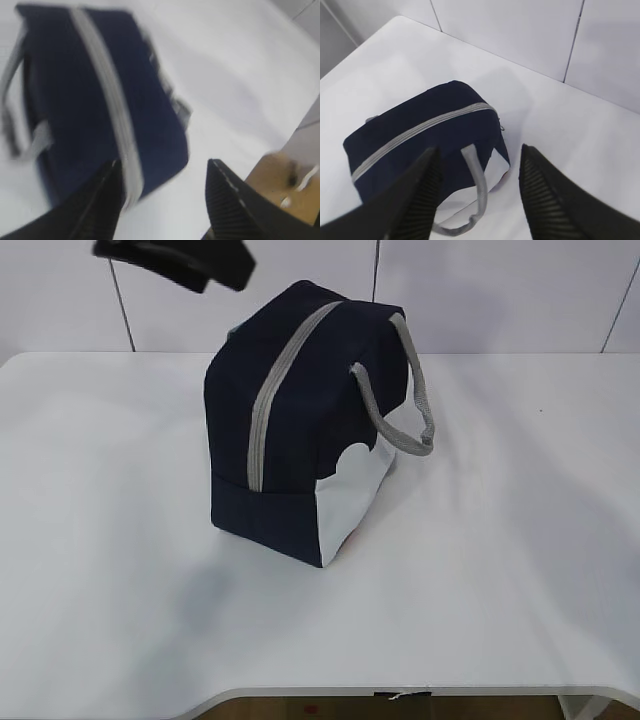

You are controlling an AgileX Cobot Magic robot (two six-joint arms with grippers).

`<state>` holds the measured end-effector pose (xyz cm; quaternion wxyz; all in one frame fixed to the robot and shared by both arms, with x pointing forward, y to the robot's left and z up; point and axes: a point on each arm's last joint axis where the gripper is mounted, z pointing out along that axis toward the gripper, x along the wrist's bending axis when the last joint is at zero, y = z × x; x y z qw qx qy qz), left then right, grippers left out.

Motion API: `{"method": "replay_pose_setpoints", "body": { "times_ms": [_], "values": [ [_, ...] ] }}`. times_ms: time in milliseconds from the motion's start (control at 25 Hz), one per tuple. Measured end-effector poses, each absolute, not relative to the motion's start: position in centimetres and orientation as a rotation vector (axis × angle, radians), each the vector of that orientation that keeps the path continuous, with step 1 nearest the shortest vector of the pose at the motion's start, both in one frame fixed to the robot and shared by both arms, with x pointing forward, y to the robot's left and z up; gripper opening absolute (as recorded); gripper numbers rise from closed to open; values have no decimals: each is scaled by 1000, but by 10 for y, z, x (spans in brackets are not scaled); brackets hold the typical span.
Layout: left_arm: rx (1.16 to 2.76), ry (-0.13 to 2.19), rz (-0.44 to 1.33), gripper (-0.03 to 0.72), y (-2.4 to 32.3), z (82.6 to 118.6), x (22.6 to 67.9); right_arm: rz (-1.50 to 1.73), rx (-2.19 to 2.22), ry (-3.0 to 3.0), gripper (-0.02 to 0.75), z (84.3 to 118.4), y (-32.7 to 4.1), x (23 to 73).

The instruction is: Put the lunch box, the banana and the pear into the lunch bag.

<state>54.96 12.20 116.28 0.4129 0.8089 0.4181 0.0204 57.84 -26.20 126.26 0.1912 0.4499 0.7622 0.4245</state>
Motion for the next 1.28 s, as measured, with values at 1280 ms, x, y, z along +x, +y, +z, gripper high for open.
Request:
{"method": "replay_pose_setpoints", "body": {
  "times_ms": [1280],
  "values": [
    [2192,1400,262,362,220,1164,398,794,1637,2098,413,1144,-278,328]
  ]
}}
